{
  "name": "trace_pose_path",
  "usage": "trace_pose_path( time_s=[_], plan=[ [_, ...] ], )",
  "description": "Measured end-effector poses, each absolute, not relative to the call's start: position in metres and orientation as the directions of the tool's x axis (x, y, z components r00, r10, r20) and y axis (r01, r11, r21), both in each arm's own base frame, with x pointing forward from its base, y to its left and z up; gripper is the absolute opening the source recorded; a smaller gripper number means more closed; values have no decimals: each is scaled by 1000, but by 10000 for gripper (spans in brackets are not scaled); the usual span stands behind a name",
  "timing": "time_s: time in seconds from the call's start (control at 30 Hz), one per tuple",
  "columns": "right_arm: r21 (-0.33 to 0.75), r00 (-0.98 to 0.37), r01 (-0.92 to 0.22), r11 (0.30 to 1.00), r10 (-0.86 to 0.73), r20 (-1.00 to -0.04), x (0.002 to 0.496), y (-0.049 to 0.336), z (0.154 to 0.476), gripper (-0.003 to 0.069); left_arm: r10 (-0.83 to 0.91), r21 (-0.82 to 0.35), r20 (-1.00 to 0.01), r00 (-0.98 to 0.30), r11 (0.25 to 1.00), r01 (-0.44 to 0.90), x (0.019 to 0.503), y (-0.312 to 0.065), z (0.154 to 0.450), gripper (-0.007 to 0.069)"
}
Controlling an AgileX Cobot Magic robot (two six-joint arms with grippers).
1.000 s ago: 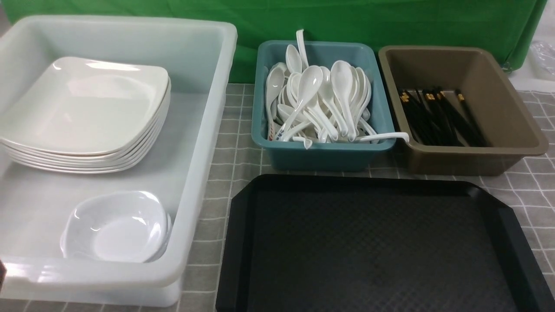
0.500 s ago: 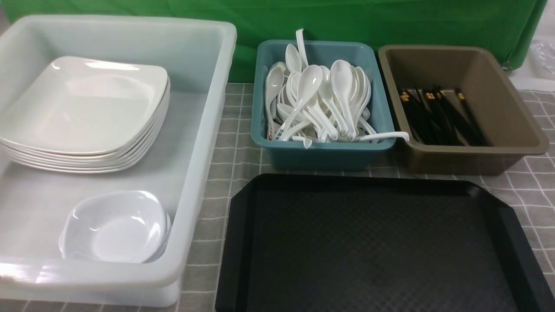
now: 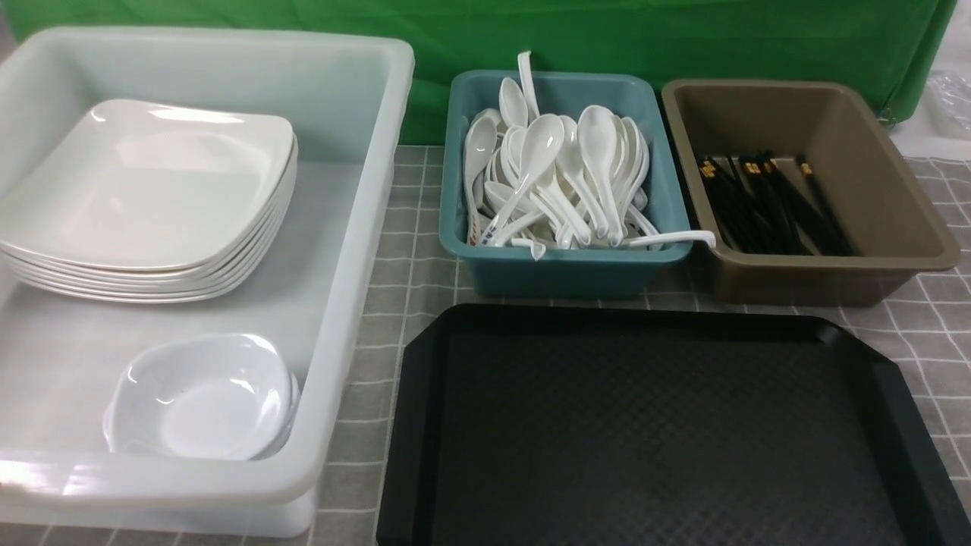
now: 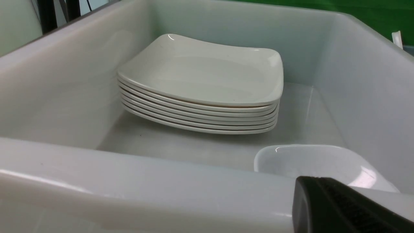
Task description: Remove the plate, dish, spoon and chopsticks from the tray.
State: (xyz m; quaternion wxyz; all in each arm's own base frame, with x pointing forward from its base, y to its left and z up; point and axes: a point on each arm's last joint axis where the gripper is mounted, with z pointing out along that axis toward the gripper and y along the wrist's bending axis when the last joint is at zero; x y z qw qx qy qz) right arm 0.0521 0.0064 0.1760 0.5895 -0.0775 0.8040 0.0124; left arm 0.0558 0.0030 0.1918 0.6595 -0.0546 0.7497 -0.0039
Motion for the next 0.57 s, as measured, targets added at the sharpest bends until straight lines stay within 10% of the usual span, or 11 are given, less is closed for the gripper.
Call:
trace_pose_path(
  time_s=[0.57],
  plan=[
    [-71,-293,-139,988,-110,-950,52,6,176,237,-86,-77,-989,-124,994,-77,56,3,192,10]
  ],
)
